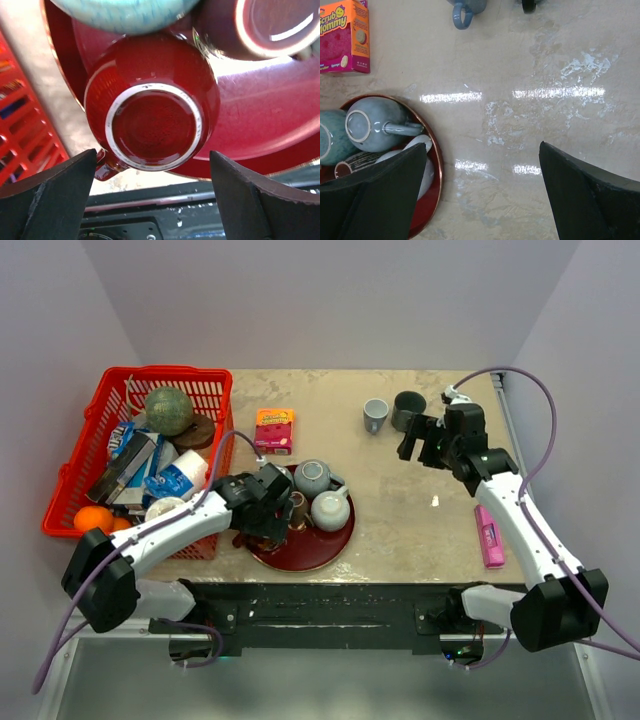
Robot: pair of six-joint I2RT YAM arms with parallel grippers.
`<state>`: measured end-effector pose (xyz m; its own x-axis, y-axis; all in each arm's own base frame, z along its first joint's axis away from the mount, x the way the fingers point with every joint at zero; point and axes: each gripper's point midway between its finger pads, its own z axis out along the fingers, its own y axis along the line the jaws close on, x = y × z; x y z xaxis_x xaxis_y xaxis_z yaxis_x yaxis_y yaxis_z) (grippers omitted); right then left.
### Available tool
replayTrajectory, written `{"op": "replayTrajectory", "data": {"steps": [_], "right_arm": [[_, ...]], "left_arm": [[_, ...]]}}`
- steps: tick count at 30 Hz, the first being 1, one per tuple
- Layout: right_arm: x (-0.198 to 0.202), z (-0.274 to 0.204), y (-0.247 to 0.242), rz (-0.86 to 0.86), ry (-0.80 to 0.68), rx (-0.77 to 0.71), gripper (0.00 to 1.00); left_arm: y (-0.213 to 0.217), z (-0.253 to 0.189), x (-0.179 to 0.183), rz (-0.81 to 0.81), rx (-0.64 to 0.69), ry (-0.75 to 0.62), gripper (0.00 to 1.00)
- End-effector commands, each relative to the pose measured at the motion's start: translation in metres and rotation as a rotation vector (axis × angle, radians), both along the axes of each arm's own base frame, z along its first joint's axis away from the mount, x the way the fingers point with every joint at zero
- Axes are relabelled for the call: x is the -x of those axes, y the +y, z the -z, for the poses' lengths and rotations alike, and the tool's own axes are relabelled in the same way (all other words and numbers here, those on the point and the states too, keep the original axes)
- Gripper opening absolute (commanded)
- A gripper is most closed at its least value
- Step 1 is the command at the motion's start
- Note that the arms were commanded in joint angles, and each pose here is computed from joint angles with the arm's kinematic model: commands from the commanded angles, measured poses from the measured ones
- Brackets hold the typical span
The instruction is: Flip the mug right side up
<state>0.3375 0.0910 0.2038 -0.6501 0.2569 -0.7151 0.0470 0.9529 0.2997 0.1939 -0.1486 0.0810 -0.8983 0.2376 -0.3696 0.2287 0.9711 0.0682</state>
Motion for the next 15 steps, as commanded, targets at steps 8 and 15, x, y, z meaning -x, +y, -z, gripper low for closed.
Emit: {"op": "replayTrajectory", "data": {"steps": [8, 15], "right_arm": [[0.008, -0.001, -0.005, 0.027, -0.012, -0.014, 0.97], [0.012, 0.000, -0.006, 0.024, -0.012, -0.010, 0.97]], "left_arm": [[-0.019, -0.004, 0.020, -0.004, 0.151, 0.070, 0.84], [-0.023, -0.006, 0.024, -0.013, 0.169, 0.078, 0.71]]}}
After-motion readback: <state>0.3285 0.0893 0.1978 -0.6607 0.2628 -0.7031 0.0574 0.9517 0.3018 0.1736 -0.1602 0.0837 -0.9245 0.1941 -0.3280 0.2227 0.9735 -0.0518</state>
